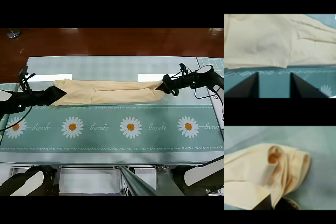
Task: Fold the shirts.
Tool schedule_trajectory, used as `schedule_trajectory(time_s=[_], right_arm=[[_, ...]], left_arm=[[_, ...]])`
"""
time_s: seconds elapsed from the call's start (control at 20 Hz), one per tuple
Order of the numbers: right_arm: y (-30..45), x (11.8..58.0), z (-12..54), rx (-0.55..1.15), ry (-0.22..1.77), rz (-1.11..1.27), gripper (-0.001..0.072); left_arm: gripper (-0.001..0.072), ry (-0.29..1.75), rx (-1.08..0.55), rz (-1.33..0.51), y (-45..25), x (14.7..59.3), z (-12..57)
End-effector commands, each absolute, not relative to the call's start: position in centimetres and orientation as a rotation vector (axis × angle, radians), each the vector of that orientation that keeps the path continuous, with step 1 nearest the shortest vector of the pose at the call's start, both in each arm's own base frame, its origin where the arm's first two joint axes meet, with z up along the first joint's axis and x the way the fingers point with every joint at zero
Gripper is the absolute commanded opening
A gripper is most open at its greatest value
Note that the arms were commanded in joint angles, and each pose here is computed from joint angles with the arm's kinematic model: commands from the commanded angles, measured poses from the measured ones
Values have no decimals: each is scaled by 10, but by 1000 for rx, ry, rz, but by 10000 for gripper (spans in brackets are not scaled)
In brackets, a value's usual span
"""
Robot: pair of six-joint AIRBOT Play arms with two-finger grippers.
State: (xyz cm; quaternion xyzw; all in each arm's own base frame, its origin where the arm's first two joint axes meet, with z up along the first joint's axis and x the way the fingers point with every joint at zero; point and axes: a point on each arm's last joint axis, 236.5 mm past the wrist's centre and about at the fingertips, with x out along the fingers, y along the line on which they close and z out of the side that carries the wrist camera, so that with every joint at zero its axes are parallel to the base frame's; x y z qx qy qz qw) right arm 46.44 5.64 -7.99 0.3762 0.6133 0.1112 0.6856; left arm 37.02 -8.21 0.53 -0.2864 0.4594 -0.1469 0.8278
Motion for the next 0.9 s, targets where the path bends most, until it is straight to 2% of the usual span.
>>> schedule_trajectory(time_s=[0.0,0.15,0.4,0.6,0.85], right_arm=[[59,455,-37,734,1342,321,23],[51,409,17,514,1323,362,23],[57,331,84,432,1137,309,23],[67,282,116,438,1037,289,23],[70,266,140,433,965,281,23]], left_arm=[[20,987,-526,-465,-127,359,17],[19,919,-416,-577,-171,368,45],[18,833,-242,-678,-277,389,64],[18,953,-199,-813,-371,380,34],[18,1275,-174,-878,-448,320,-34]])
